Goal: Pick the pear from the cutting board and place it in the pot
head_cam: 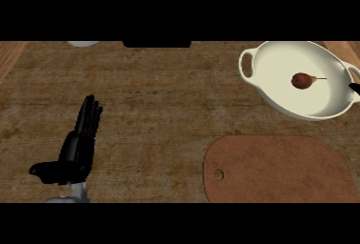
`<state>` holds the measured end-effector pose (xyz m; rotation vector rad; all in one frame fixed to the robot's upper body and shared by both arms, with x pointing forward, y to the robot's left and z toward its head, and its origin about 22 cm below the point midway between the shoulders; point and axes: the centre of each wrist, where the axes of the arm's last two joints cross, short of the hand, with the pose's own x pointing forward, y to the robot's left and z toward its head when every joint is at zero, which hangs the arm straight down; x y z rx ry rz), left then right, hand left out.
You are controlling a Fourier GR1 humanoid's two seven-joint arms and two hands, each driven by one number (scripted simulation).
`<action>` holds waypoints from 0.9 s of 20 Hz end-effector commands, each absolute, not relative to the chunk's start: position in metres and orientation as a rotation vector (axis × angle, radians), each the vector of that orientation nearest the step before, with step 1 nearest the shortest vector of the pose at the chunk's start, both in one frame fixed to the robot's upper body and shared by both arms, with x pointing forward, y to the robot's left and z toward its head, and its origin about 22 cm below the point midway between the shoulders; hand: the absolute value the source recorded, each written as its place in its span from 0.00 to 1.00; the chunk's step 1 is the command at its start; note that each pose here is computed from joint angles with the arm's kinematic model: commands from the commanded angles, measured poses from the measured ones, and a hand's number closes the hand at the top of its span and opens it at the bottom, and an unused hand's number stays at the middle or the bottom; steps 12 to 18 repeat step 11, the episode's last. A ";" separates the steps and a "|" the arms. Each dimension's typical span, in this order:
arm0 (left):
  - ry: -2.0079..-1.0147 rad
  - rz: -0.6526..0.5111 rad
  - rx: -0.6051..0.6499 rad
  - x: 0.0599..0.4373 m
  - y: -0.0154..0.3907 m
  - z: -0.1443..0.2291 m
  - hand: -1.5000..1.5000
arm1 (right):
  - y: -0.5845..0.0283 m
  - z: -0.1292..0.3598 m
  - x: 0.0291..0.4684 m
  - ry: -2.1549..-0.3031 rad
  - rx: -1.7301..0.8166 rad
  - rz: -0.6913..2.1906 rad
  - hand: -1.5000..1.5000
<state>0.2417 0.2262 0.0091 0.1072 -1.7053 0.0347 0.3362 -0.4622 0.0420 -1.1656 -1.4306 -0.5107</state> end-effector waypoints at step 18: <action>-1.695 0.036 0.109 0.240 0.212 0.005 0.50 | -0.525 0.048 0.275 -1.442 -1.281 -0.686 0.00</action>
